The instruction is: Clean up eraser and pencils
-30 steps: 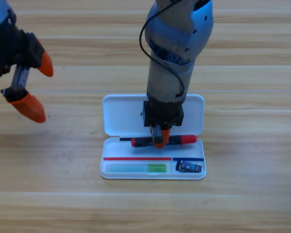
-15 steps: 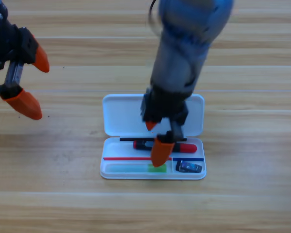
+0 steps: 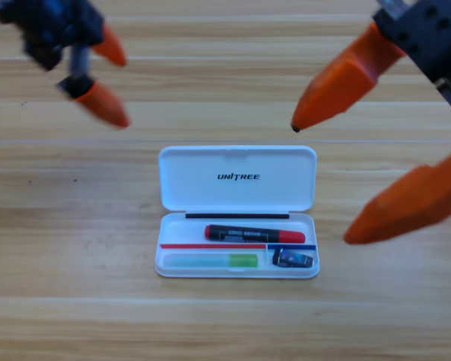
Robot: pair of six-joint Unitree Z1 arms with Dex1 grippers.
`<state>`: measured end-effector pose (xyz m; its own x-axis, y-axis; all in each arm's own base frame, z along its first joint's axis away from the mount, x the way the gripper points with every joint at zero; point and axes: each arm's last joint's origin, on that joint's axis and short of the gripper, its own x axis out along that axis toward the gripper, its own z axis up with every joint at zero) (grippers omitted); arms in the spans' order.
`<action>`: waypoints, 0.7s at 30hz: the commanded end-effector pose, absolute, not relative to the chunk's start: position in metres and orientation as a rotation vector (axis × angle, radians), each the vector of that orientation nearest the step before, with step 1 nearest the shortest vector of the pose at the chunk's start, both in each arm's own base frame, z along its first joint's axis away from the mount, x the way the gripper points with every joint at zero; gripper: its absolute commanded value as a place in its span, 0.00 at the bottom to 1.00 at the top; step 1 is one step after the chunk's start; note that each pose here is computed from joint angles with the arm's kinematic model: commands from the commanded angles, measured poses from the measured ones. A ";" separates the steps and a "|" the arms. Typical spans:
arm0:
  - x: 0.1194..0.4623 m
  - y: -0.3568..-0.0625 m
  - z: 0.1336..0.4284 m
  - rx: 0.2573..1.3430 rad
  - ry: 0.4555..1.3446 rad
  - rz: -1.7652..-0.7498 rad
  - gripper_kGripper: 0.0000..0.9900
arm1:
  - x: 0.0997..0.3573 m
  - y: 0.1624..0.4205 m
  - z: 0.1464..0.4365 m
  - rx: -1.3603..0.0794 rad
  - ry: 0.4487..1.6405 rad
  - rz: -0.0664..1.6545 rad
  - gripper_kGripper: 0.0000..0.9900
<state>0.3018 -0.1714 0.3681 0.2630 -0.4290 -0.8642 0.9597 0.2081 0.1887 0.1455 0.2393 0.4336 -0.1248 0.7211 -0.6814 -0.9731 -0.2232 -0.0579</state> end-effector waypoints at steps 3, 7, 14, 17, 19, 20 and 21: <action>0.386 -0.146 0.308 0.681 0.766 -1.068 1.00 | 0.135 0.225 0.429 -0.648 0.460 1.692 0.92; 0.405 -0.139 0.294 0.621 0.738 -1.081 1.00 | 0.139 0.230 0.419 -0.626 0.497 1.698 0.92; 0.424 -0.142 0.262 0.553 0.760 -1.140 0.76 | 0.147 0.241 0.401 -0.606 0.550 1.693 0.92; 0.430 -0.145 0.244 0.544 0.782 -1.174 0.52 | 0.147 0.242 0.397 -0.606 0.567 1.694 0.92; 0.433 -0.146 0.232 0.543 0.777 -1.200 0.25 | 0.146 0.240 0.396 -0.606 0.568 1.694 0.92; 0.432 -0.146 0.226 0.536 0.762 -1.208 0.10 | 0.146 0.240 0.396 -0.605 0.570 1.693 0.92; 0.430 -0.147 0.220 0.527 0.752 -1.216 0.00 | 0.145 0.240 0.398 -0.600 0.566 1.693 0.92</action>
